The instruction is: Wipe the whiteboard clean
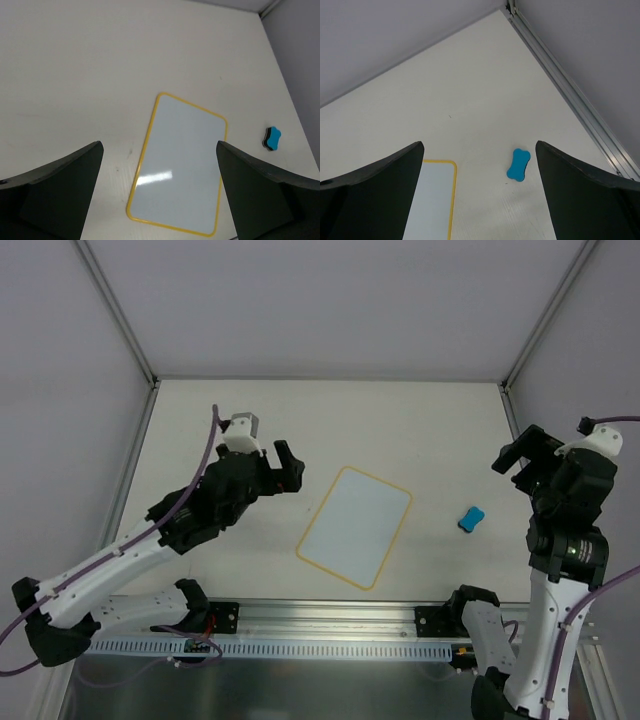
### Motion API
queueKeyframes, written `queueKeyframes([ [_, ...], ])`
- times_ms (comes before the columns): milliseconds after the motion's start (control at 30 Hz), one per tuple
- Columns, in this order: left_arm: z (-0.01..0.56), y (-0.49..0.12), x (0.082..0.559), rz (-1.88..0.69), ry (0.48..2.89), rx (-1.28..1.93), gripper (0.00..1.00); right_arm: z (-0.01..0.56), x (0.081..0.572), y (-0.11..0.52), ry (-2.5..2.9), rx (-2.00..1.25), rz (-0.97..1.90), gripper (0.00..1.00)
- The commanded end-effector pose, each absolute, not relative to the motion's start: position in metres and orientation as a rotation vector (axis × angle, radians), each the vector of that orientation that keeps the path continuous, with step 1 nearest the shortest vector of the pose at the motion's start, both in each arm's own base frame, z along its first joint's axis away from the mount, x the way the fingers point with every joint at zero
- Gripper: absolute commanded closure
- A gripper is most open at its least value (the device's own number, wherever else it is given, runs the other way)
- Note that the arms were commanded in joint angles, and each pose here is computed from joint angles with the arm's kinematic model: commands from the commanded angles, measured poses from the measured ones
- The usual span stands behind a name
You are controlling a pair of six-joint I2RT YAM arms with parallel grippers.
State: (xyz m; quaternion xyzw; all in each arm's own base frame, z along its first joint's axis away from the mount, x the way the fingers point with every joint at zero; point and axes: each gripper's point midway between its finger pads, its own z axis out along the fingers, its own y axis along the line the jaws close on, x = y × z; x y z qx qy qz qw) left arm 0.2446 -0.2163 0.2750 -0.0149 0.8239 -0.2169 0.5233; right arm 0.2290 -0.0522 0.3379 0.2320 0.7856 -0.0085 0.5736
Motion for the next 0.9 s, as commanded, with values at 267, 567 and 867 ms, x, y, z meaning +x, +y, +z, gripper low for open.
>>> queueKeyframes([
  [267, 0.388, -0.063, 0.211, -0.176, 1.583, -0.093, 0.01, 0.408, 0.178, -0.026, 1.636, 0.249, -0.039, 0.01],
  [567, 0.401, -0.007, 0.181, -0.142, 1.480, -0.162, 0.01, 0.421, 0.152, -0.027, 1.521, 0.164, -0.083, 0.01],
  [867, 0.393, 0.011, 0.167, -0.170, 1.447, -0.196, 0.01, 0.420, 0.135, -0.030, 1.444, 0.126, -0.097, 0.01],
])
